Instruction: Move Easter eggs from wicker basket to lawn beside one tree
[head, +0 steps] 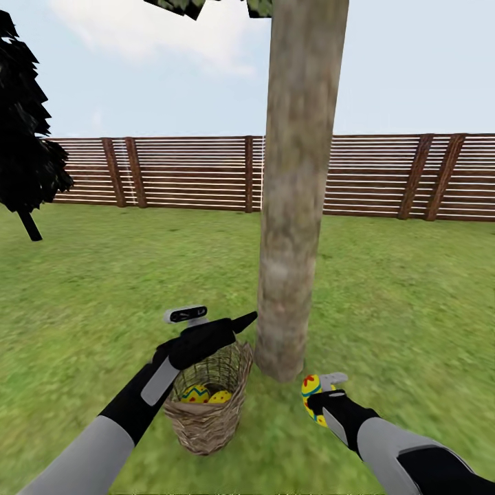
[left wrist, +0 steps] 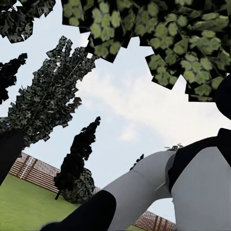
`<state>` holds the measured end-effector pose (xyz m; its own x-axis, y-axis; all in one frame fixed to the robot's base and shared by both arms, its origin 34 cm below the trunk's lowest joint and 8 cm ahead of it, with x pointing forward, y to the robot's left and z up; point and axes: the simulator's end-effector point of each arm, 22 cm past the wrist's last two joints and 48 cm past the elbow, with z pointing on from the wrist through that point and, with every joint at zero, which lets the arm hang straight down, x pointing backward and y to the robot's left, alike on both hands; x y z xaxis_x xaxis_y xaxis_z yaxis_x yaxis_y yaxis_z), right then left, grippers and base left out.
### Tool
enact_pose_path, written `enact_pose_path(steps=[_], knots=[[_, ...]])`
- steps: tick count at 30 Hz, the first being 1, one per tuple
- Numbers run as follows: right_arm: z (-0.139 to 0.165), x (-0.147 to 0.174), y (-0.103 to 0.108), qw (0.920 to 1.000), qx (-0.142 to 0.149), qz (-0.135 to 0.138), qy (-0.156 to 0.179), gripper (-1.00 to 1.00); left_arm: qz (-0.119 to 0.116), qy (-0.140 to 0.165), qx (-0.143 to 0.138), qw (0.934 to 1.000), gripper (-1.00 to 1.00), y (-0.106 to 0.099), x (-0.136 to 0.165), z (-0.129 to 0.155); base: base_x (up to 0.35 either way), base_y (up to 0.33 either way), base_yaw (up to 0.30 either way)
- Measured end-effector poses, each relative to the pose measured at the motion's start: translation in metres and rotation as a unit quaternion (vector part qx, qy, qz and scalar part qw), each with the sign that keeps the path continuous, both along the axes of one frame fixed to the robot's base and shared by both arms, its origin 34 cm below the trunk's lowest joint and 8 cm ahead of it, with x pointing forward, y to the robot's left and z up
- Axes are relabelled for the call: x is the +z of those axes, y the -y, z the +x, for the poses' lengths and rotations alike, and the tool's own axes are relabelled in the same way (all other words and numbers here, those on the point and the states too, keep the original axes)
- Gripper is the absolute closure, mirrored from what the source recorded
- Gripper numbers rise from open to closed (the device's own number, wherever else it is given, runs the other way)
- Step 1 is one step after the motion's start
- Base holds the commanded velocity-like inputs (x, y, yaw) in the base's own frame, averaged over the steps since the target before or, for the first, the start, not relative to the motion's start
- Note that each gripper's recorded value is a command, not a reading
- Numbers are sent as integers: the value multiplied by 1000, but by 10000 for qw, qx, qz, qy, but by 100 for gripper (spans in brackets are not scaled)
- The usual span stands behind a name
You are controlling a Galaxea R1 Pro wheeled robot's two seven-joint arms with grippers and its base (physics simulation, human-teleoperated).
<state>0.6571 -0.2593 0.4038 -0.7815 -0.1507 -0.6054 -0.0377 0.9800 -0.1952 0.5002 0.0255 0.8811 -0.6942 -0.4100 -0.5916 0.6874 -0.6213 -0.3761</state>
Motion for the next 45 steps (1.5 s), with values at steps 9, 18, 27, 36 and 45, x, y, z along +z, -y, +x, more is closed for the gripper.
enact_pose_path(steps=[9,18,27,36,45], knots=[[-3,-18,-3,10000,32,-1,35,100,-17,85,-60,9999,-100,2,-16,-10,0,0,0],[-4,-34,7,9999,-59,-106,89,100,-5,368,-322,9988,-100,10,-26,-37,0,0,0],[-10,-54,5,9998,-72,-114,109,100,-29,467,-346,9983,-100,10,-41,-47,0,0,0],[-5,-66,-1,9996,-15,-56,289,100,-3,379,-394,9985,-100,22,-54,-47,0,0,0],[-1,-67,-4,9992,18,-30,399,100,-11,279,-371,9989,-100,21,-61,-43,0,-25,202]])
